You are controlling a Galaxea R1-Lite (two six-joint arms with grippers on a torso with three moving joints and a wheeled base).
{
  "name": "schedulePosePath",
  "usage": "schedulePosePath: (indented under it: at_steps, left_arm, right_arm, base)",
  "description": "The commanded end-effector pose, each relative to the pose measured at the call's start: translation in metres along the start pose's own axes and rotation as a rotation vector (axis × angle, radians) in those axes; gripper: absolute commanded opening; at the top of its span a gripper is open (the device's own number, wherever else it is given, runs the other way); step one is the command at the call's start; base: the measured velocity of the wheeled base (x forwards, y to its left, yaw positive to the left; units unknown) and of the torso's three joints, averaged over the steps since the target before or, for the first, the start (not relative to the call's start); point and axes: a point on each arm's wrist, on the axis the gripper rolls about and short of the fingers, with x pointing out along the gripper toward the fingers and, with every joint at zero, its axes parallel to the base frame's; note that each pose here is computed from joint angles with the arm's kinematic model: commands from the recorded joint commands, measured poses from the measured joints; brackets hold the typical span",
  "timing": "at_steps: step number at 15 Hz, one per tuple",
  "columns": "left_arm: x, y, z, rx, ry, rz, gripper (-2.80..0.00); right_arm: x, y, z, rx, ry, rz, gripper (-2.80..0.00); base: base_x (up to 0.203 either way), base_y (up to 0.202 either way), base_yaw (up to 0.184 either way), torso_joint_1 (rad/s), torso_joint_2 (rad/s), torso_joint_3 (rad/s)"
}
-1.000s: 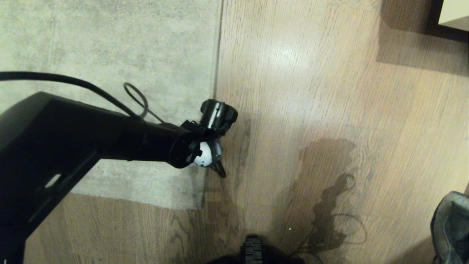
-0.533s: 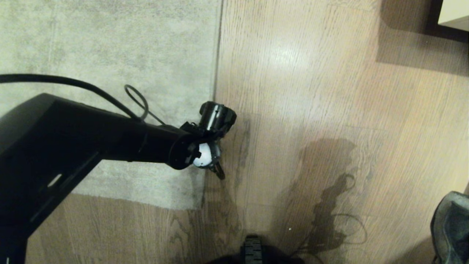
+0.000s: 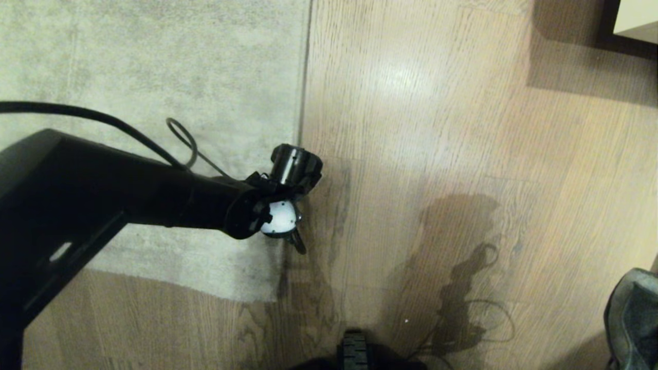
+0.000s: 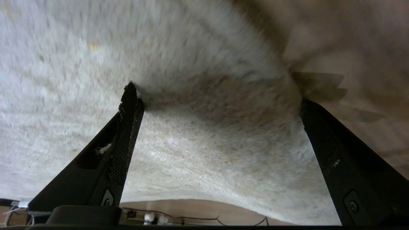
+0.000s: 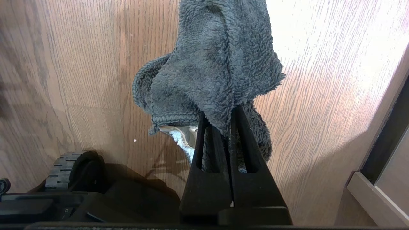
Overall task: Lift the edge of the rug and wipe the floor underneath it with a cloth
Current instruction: Lift up the carpet
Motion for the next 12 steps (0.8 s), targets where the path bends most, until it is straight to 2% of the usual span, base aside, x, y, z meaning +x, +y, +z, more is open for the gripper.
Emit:
schedulePosePath:
  at_steps: [1, 8, 12]
  left_arm:
    - [-0.004, 0.009, -0.010, 0.004, 0.020, 0.009, 0.00]
    - [-0.021, 0.031, -0.046, 0.010, 0.074, 0.015, 0.00]
    - [-0.032, 0.034, -0.033, -0.021, 0.018, 0.019, 0.00]
  right_arm:
    - [0.000, 0.000, 0.000, 0.000, 0.001, 0.000, -2.80]
    - [0.000, 0.000, 0.000, 0.000, 0.001, 0.000, -2.80]
    - [0.000, 0.000, 0.000, 0.000, 0.001, 0.000, -2.80]
  base:
    - [0.000, 0.000, 0.000, 0.000, 0.00, 0.000]
    - [0.000, 0.000, 0.000, 0.000, 0.00, 0.000]
    - [0.000, 0.000, 0.000, 0.000, 0.00, 0.000]
